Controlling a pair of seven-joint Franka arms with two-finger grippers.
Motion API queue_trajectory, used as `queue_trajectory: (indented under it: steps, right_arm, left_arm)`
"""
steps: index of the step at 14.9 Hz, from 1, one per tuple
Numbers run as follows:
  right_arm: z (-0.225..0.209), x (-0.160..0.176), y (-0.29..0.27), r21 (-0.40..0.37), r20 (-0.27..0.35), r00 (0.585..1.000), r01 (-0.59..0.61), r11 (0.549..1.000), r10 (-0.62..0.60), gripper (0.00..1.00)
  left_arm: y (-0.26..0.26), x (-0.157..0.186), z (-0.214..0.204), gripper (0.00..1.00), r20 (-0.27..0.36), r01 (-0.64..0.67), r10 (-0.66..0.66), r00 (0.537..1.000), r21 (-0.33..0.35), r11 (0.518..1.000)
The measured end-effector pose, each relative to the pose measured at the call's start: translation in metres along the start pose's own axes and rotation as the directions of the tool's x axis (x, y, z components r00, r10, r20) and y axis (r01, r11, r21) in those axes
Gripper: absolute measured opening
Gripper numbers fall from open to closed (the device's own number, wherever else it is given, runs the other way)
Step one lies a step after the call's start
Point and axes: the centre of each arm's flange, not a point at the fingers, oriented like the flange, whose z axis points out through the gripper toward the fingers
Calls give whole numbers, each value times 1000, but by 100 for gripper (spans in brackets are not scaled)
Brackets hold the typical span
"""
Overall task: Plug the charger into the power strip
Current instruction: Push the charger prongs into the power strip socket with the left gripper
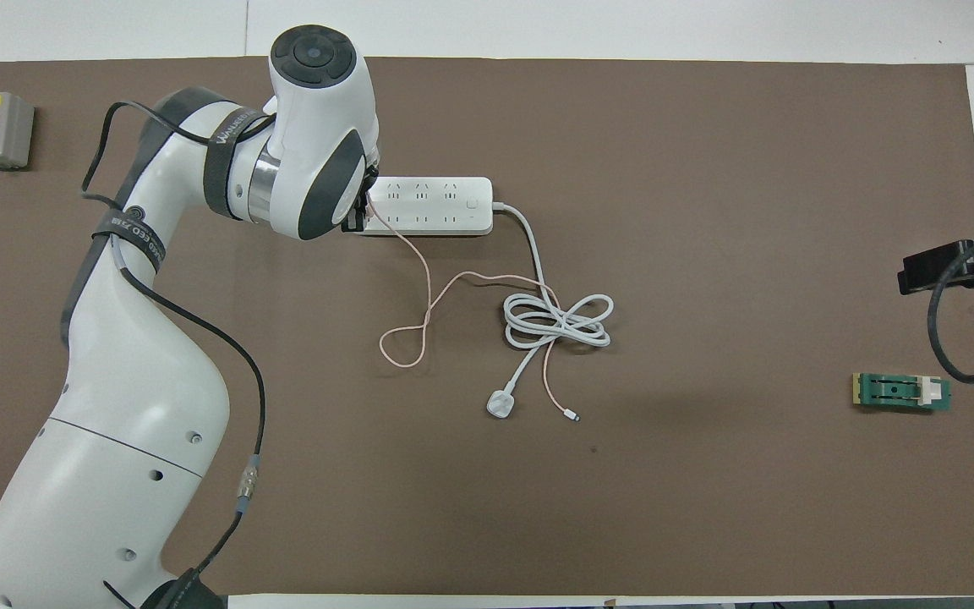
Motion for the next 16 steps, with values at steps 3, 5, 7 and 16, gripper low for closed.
queue_trajectory:
  steps: [3, 5, 7, 16]
  right_arm:
    - [0, 0, 0, 0, 0, 1000, 0, 1000, 0, 100]
    - [0, 0, 1, 0, 0, 1000, -1, 1000, 1, 100]
    - [0, 0, 1, 0, 0, 1000, -2, 1000, 2, 100]
    - [0, 0, 2, 0, -1, 1000, -4, 1000, 4, 100]
  left_arm:
    - [-1, 1, 0, 32, -1, -8, 8, 1000, 2, 1000]
    - [-1, 1, 0, 32, -1, -15, 15, 1000, 4, 1000]
    - [-1, 1, 0, 32, -1, -29, 29, 1000, 4, 1000]
    - [-1, 0, 0, 32, 7, -90, 90, 996, -9, 996]
